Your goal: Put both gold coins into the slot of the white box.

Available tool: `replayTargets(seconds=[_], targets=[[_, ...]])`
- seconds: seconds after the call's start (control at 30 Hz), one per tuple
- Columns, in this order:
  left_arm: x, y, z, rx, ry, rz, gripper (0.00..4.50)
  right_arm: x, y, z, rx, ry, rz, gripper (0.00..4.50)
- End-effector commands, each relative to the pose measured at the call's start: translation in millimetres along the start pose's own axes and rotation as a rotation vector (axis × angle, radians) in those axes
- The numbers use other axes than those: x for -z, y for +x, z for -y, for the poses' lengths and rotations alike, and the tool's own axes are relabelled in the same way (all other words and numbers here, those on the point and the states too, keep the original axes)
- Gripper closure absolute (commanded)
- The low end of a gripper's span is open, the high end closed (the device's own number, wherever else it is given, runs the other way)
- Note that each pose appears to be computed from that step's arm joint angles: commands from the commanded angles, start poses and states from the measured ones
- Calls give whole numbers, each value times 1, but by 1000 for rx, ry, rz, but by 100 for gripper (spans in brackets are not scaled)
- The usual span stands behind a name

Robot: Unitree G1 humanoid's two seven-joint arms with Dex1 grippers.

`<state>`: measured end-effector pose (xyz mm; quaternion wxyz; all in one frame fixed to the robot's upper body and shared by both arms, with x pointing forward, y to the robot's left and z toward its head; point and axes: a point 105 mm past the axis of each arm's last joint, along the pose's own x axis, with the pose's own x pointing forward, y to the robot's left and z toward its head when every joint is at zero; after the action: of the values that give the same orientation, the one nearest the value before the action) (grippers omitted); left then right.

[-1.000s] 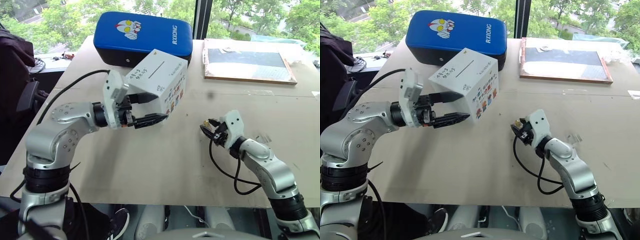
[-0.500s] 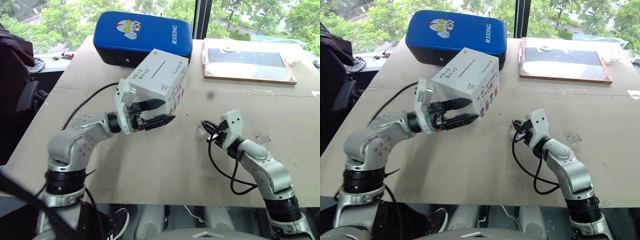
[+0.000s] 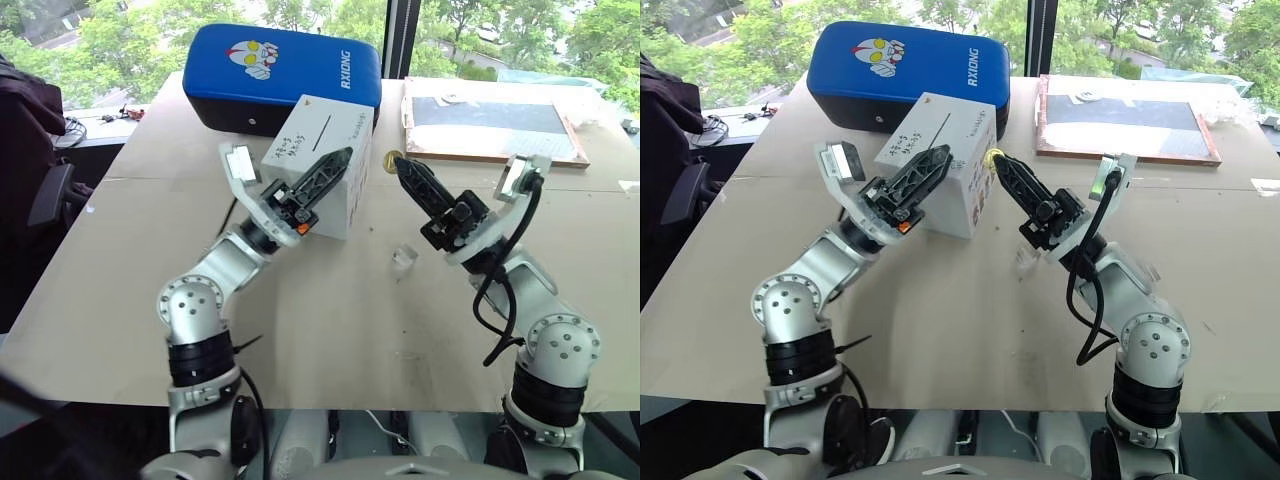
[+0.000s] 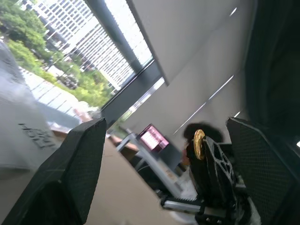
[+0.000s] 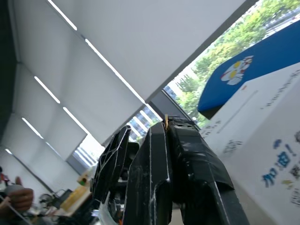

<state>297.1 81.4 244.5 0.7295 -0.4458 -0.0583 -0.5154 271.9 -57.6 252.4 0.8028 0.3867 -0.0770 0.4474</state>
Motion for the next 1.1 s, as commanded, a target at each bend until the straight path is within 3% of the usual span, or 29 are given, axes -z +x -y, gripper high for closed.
replayTargets(seconds=[0.03,0.1,0.17,0.53,0.63,0.73,0.77,1.07,1.1], targets=[[0,7,23,89,-52,47,59,-1,1,-14,-52,3,-3,450],[5,10,29,113,-96,56,111,1,2,-18,-67,17,-10,450],[9,11,32,121,-120,51,194,1,1,-20,-77,25,-12,450],[16,10,29,114,-170,39,194,2,0,-28,-119,58,-25,450],[16,9,30,131,-173,33,281,3,0,-28,-121,62,-31,450],[20,7,33,150,-181,5,411,5,0,-30,-129,65,-41,450],[21,6,33,154,-187,-4,432,5,1,-31,-134,67,-44,450],[23,6,34,166,-198,-15,432,6,2,-30,-124,70,-50,450],[21,7,31,153,-182,-8,443,6,2,-29,-119,68,-51,421]])
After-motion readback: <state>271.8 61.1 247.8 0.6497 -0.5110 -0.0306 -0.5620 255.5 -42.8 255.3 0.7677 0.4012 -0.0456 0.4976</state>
